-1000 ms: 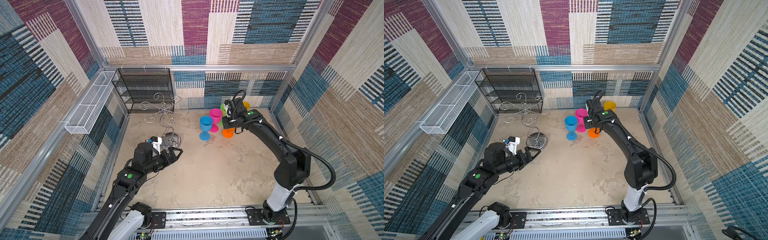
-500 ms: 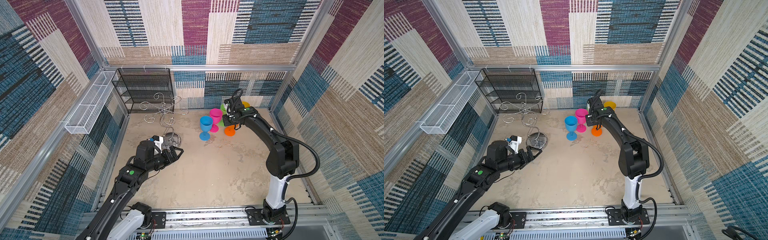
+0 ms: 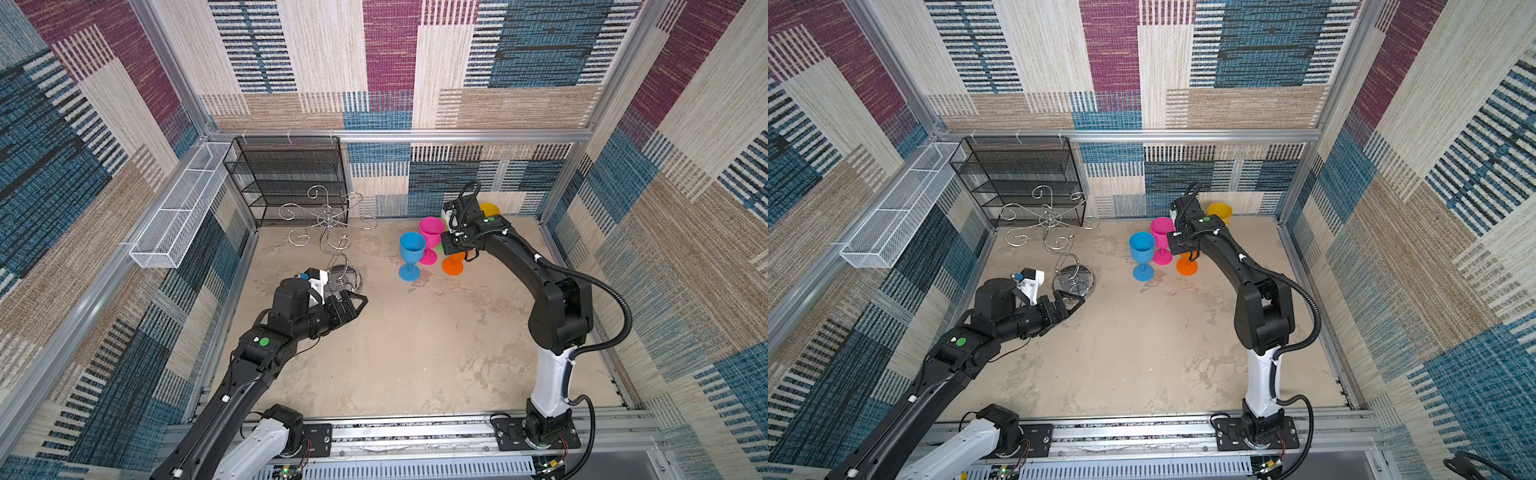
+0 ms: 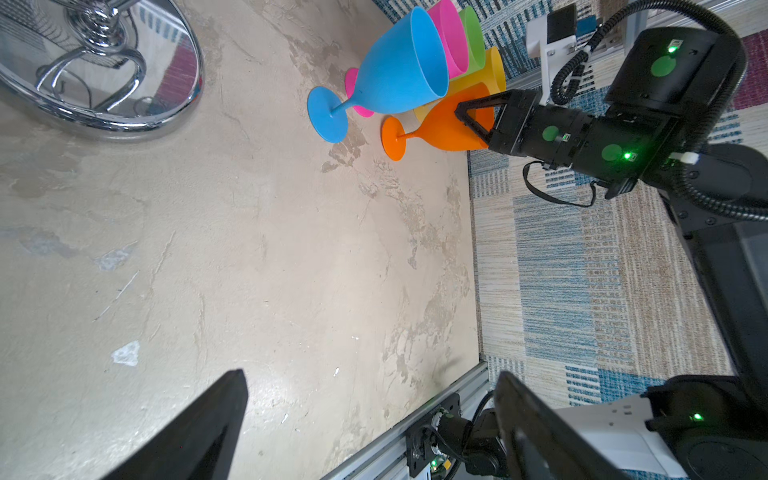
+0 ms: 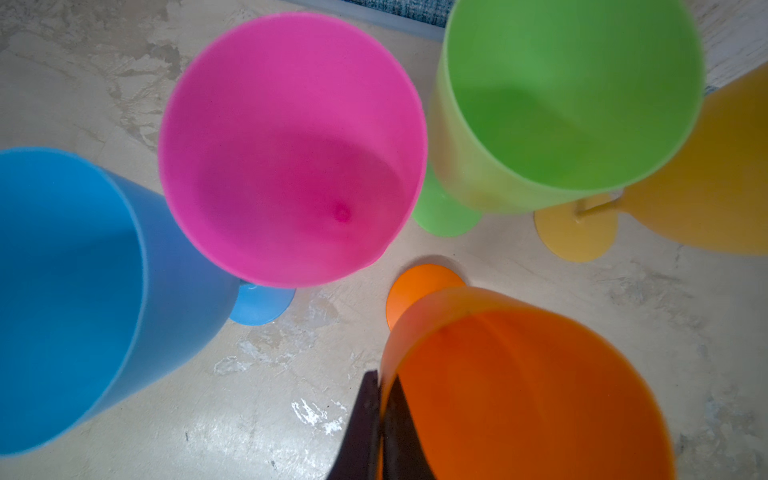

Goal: Take the wine glass off the wine glass rack
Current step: 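Open the right gripper and withdraw it from the orange glass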

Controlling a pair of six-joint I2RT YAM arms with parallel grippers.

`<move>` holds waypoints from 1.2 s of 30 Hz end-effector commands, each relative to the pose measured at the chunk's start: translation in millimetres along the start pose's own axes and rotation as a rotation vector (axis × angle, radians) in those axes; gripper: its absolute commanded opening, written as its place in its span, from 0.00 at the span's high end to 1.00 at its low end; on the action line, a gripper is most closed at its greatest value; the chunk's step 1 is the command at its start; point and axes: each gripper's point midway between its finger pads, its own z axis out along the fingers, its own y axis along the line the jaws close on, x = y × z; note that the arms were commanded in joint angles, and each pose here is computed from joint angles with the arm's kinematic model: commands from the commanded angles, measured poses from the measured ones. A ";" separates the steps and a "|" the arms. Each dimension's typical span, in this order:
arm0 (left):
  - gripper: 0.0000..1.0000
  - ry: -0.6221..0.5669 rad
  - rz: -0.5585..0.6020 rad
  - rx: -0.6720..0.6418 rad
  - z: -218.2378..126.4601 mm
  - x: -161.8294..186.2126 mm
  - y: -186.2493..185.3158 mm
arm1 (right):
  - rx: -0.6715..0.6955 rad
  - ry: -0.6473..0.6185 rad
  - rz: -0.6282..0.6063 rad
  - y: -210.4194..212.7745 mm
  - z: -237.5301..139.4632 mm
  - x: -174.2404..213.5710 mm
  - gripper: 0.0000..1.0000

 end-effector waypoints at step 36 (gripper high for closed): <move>0.00 -0.495 0.225 -0.382 -114.7 -72.7 17.0 | 0.109 -0.818 0.199 -40.6 -236.6 -14.2 0.00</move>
